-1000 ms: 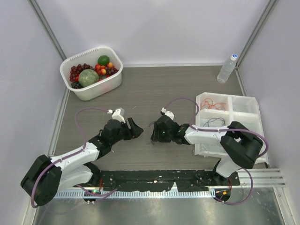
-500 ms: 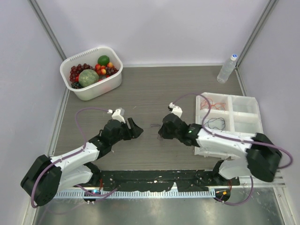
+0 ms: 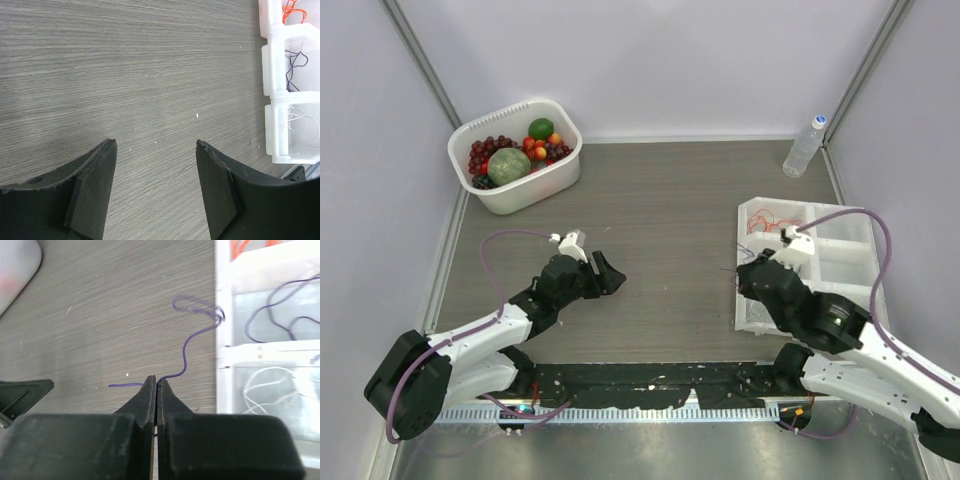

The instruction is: Untangle the cables

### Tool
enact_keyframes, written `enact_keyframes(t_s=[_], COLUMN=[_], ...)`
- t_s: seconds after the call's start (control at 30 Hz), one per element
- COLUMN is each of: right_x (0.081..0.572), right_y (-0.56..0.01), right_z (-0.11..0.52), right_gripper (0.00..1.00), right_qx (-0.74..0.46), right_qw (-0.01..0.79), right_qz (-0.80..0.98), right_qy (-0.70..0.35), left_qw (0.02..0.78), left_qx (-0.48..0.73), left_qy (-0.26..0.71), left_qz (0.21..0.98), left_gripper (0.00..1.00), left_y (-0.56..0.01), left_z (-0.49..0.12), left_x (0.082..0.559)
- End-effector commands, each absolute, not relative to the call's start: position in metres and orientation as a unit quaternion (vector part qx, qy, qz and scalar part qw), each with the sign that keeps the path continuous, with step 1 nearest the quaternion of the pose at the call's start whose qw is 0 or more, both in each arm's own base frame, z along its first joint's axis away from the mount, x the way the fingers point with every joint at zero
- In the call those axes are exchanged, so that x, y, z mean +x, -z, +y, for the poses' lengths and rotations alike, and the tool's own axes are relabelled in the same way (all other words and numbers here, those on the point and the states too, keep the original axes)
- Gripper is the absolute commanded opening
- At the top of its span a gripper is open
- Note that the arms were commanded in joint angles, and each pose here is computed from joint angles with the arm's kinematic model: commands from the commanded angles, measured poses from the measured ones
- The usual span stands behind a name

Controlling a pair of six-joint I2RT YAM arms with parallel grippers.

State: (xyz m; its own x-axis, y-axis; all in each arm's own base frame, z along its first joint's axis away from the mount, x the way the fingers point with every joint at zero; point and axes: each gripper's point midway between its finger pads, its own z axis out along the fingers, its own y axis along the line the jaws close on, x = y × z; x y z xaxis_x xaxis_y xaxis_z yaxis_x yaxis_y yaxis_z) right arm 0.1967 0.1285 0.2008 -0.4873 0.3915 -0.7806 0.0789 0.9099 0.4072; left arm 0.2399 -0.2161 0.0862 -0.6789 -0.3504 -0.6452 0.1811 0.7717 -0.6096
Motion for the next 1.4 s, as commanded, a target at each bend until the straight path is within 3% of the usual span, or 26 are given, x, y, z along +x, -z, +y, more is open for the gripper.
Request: enact_keyframes(t_s=[0.0, 0.23, 0.87, 1.37], right_x=[0.185, 0.175, 0.199, 0.271], right_y=[-0.210, -0.208, -0.224, -0.160], right_z=[0.068, 0.029, 0.039, 0.028], right_gripper=[0.01, 0.01, 0.01, 0.01], right_qx=[0.224, 0.314, 0.315, 0.354], right_qw=[0.514, 0.518, 0.532, 0.413], right_qz=[0.822, 0.793, 0.786, 0.837], right_qy=[-0.103, -0.055, -0.011, -0.068], left_qw=[0.415, 0.416, 0.424, 0.427], left_qx=[-0.047, -0.048, -0.051, -0.049], left_qy=[0.347, 0.349, 0.358, 0.359], left_qz=[0.839, 0.839, 0.830, 0.828], left_gripper=[0.67, 0.68, 0.68, 0.68], left_y=[-0.097, -0.096, -0.103, -0.107], left_z=[-0.220, -0.220, -0.219, -0.217], left_x=[0.246, 0.246, 0.244, 0.243])
